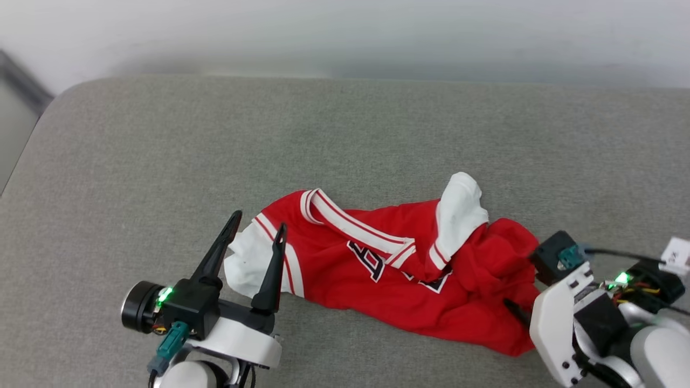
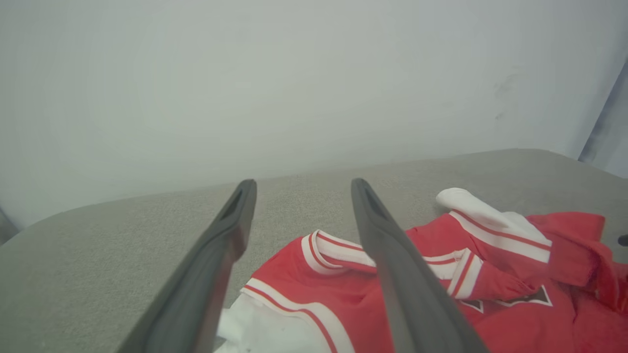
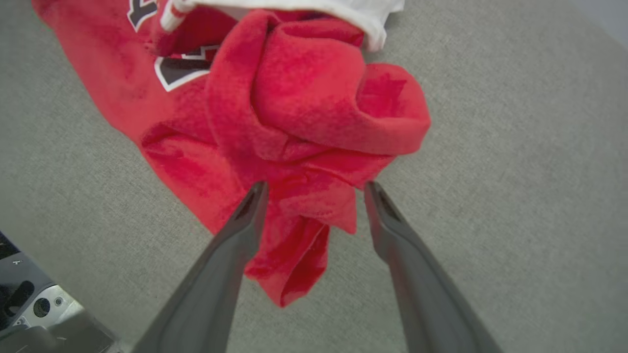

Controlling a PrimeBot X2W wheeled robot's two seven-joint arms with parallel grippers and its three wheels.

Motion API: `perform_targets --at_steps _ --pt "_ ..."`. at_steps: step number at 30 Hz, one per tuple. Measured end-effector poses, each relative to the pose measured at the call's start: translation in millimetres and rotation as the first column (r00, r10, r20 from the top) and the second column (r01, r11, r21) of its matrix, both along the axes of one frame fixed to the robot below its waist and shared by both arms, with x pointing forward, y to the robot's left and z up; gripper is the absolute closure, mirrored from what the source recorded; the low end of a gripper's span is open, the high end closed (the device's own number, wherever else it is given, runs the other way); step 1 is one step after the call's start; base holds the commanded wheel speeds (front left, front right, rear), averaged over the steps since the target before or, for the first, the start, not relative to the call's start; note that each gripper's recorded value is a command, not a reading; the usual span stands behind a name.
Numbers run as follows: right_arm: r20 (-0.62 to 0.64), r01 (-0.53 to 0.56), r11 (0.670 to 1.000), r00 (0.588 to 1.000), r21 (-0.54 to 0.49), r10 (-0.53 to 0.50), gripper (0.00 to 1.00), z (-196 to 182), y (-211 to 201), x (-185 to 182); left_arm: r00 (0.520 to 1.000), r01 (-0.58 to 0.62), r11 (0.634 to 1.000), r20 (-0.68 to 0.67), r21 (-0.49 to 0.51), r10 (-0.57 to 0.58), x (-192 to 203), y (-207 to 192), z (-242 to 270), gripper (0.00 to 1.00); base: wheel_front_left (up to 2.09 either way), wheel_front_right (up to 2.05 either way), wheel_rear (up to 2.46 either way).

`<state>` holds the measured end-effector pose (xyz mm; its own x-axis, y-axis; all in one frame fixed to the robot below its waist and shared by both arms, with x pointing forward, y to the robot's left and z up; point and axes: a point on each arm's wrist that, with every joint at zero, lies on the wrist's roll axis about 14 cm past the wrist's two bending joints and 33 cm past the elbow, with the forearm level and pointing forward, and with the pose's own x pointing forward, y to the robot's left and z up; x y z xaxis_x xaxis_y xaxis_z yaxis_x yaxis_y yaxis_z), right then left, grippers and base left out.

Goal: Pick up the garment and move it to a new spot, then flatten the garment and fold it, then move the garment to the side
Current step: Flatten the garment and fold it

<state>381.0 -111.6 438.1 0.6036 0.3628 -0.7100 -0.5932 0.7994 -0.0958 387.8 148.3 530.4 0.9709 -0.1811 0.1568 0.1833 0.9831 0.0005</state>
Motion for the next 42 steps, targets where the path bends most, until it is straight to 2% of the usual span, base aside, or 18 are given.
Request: perform_targets --at_steps 4,14,15,16,22,32,33,34,39,42 --pt "-0.11 -0.075 0.994 0.992 -0.086 0.065 0.0 -15.2 1.3 4.1 1.0 -0.022 1.0 0.0 0.001 0.022 4.3 7.0 -0.3 0.0 0.0 0.0 0.0" --pt "-0.322 -0.163 0.974 0.941 -0.155 0.107 0.02 -73.5 1.8 0.2 0.995 -0.098 0.995 -0.034 0.01 0.098 -0.1 30.8 -10.2 0.0 0.0 0.0 0.0" --pt "-0.332 -0.163 0.974 0.938 -0.159 0.102 0.55 -76.4 -0.4 0.0 0.994 -0.101 0.995 -0.035 0.01 0.102 -0.4 31.7 -10.5 0.0 0.0 0.0 0.0" --pt "-0.338 -0.16 0.975 0.936 -0.157 0.099 1.0 -78.3 -2.1 -0.5 0.994 -0.103 0.995 -0.036 0.009 0.104 -0.7 32.3 -10.6 0.0 0.0 0.0 0.0" --pt "-0.379 -0.12 0.981 0.924 -0.15 0.055 1.0 -81.4 -23.3 -19.3 0.995 -0.094 0.996 -0.037 0.008 0.095 -4.8 29.3 -10.8 0.0 0.0 0.0 0.0" --pt "-0.423 0.066 0.985 0.897 -0.159 -0.128 1.0 -83.0 -85.4 -74.4 1.0 -0.025 0.999 -0.009 -0.019 0.025 -3.1 4.8 -2.3 0.0 0.0 0.0 0.0" --pt "-0.404 0.081 0.985 0.904 -0.153 -0.137 0.55 -81.7 -86.3 -74.3 1.0 -0.018 1.0 -0.009 -0.021 0.018 -2.9 2.3 -2.3 0.0 0.0 0.0 0.0" --pt "-0.4 0.103 0.984 0.903 -0.147 -0.154 0.0 -81.7 -87.5 -75.4 1.0 -0.015 1.0 -0.009 -0.023 0.015 -2.7 0.9 -2.2 0.0 0.0 0.0 0.0" --pt "-0.34 0.108 0.984 0.928 -0.145 -0.152 0.0 -63.0 -85.8 -66.9 1.0 -0.01 1.0 -0.008 -0.025 0.01 -2.0 -0.2 -2.0 0.0 0.0 0.0 0.0" --pt "-0.29 0.101 0.988 0.948 -0.117 -0.131 0.0 -38.0 -78.9 -54.4 1.0 -0.022 0.999 -0.003 -0.024 0.022 -2.2 3.9 -0.5 0.0 0.0 0.0 0.0"
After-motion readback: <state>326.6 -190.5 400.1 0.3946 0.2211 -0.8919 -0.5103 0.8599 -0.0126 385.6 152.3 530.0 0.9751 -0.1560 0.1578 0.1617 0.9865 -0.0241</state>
